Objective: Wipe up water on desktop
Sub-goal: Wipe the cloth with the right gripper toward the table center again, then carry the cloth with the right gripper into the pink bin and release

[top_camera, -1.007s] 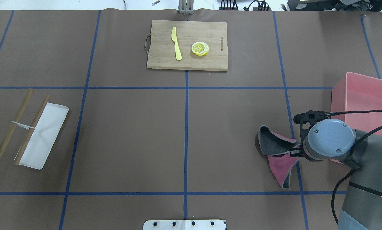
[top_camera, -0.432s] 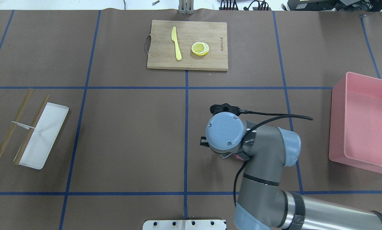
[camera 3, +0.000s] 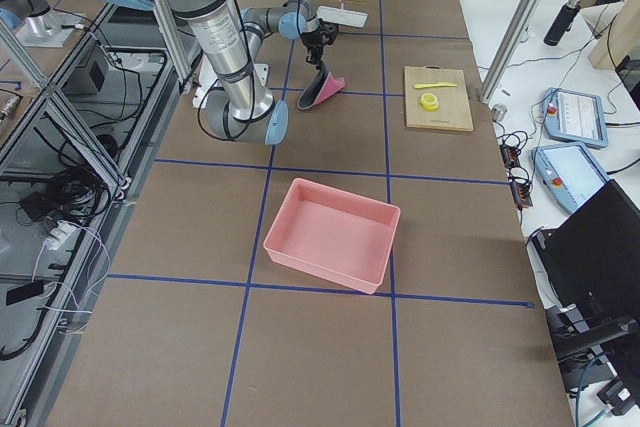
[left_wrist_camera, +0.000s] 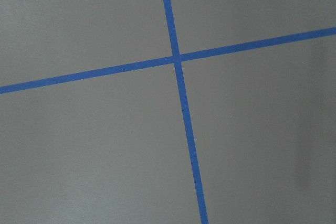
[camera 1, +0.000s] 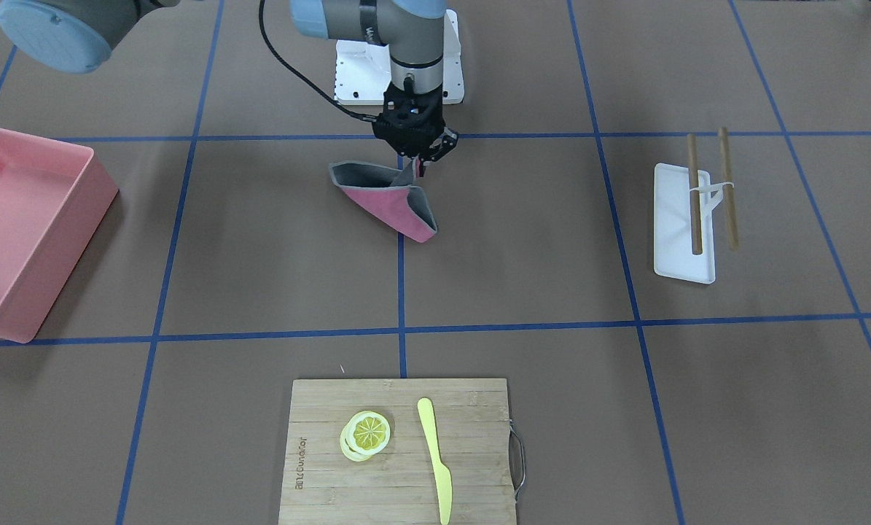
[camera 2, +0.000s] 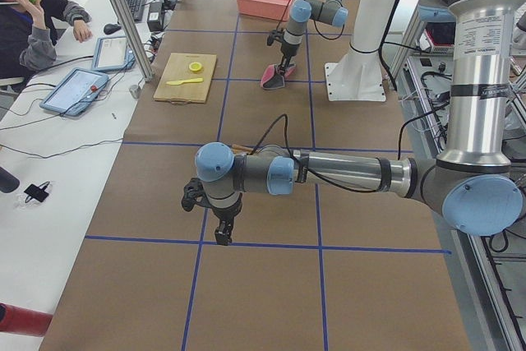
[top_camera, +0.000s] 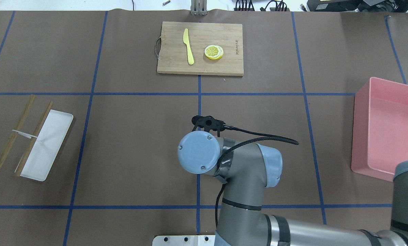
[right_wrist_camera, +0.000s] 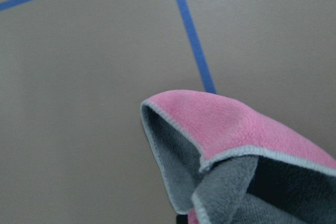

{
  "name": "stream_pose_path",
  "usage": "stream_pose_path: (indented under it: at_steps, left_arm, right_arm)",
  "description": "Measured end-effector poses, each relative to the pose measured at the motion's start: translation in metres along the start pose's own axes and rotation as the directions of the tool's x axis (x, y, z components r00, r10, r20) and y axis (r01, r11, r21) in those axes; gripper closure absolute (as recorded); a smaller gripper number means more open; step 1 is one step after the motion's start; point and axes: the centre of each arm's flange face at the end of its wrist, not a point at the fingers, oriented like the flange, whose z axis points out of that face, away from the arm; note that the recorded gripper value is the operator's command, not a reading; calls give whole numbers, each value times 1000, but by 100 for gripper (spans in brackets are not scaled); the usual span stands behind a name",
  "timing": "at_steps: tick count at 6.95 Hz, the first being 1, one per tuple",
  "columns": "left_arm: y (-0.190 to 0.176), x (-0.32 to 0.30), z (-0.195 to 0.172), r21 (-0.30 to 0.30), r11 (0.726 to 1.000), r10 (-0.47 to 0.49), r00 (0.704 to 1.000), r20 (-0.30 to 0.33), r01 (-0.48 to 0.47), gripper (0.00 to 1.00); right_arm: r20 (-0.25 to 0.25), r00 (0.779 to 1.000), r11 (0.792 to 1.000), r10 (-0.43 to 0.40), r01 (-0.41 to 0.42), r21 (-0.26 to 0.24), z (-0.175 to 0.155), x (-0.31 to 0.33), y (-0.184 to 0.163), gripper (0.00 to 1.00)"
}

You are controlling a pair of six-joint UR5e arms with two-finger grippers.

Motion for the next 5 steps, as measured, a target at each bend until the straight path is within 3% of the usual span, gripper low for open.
stream_pose_path:
  at_steps: [2, 3, 5]
  left_arm:
    - [6, -4, 1, -2, 1000, -11, 1000, 0, 11, 2]
    - [9, -5, 2, -3, 1000, -15, 1000, -1, 15, 2]
    - [18, -11, 3, -6, 998, -61, 998, -3, 61, 2]
  right_arm:
    - [30, 999, 1000, 14, -15, 18, -16, 7, -18, 100]
    - [17, 1000, 1000, -21, 21, 11, -31, 44, -40, 100]
    - [-30, 993, 993, -110, 109, -34, -93, 125, -110, 100]
